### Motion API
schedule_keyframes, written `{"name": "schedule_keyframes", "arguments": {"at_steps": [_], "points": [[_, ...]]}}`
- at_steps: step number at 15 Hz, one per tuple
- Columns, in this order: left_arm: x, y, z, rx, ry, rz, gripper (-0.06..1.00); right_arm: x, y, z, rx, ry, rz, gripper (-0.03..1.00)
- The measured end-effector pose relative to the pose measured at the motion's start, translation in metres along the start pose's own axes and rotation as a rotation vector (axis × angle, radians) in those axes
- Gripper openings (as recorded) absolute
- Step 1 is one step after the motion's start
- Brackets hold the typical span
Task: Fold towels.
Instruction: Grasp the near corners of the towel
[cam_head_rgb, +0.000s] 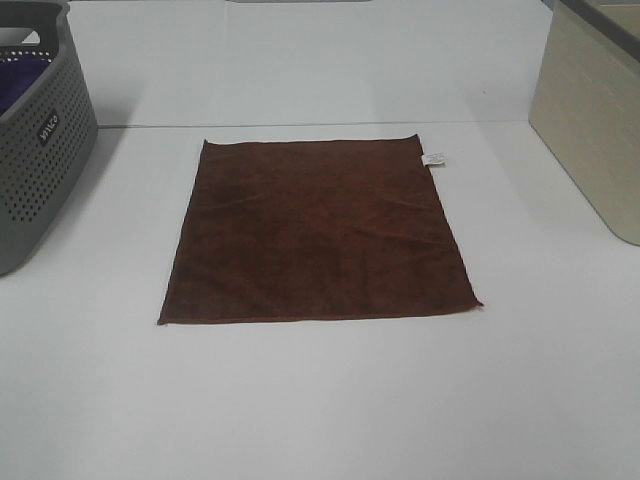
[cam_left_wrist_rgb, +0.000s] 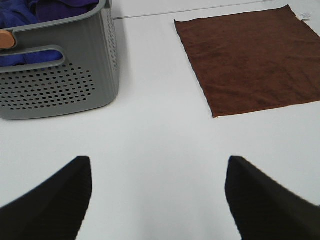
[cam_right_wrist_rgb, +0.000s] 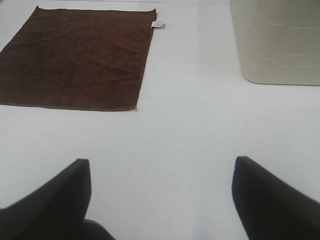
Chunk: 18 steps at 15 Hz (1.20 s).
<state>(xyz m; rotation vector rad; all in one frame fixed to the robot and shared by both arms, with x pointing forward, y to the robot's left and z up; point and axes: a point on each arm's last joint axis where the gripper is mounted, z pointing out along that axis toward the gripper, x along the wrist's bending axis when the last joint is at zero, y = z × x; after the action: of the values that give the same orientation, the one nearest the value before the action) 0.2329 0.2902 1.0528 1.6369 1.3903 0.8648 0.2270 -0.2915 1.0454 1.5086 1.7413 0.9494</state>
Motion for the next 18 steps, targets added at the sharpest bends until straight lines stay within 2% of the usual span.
{"name": "schedule_keyframes", "arguments": {"at_steps": [18], "points": [[0.0, 0.0, 0.0, 0.0, 0.0, 0.0, 0.71, 0.0, 0.0, 0.0, 0.0, 0.0, 0.0, 0.74]]}}
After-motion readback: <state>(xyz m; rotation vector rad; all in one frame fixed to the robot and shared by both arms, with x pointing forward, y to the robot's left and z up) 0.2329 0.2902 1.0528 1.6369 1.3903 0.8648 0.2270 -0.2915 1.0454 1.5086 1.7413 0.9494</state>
